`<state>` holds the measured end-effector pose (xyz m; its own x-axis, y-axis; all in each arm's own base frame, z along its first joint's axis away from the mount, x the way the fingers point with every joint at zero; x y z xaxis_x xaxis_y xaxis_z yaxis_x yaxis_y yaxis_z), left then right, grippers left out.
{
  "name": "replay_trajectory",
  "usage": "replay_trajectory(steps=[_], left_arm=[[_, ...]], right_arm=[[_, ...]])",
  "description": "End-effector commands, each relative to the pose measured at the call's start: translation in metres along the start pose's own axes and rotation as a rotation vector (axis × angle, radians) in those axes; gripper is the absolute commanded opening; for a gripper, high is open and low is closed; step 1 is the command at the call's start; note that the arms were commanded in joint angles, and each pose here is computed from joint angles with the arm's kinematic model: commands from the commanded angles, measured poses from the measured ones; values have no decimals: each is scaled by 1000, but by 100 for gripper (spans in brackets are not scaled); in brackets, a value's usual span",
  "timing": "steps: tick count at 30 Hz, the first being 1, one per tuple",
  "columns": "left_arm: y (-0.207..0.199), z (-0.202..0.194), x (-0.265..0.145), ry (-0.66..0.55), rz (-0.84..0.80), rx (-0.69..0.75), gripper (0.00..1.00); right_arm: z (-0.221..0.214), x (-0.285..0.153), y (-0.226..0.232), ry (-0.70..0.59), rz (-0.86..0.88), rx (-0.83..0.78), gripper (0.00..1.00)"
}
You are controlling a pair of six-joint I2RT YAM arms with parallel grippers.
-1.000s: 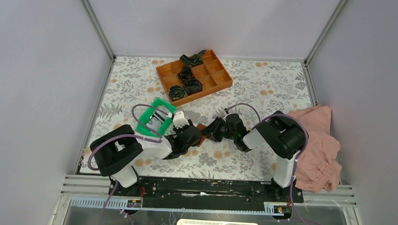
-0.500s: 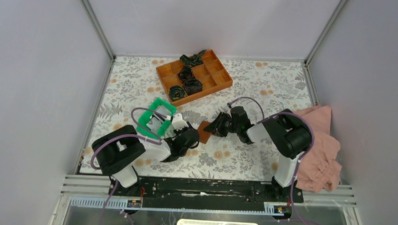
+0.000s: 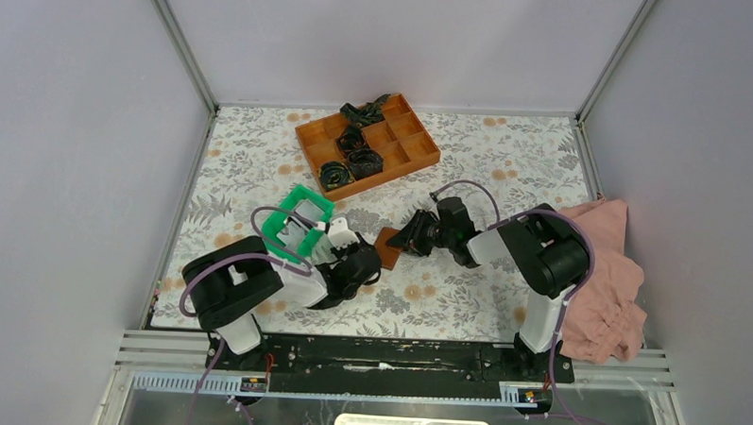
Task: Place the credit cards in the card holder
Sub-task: Close the card holder at the center of the board.
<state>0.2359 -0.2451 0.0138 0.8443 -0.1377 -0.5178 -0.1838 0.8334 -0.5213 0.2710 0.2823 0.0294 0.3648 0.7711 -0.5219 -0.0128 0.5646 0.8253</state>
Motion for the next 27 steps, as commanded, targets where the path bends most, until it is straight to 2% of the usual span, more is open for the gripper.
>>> replay_trajectory(steps=[1, 5, 9, 23, 27], left_arm=[[104, -91, -50, 461, 255, 318, 25], [101, -97, -52, 457, 258, 327, 25], [99, -102, -54, 462, 253, 336, 25], [97, -104, -59, 448, 266, 347, 25], [98, -103, -59, 442, 277, 346, 25]], right_arm=[[-13, 2, -31, 25, -136, 55, 27], [-16, 3, -32, 31, -126, 81, 30], [-17, 2, -33, 32, -131, 86, 38], [-5, -5, -41, -15, -228, 14, 41], [3, -10, -36, -32, -244, -33, 45]])
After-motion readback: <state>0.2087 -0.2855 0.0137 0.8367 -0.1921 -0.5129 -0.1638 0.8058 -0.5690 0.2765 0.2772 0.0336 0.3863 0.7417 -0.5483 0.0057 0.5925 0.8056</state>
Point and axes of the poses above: each gripper's point midway between its finger pads, its own x axis out along the fingers, its own y axis along the line the jaws close on, z = x × y, the point moved 3 cm from there along -x, back along the fingers, and after that the axes turned 4 degrees about -x, right-handed, at the moved point
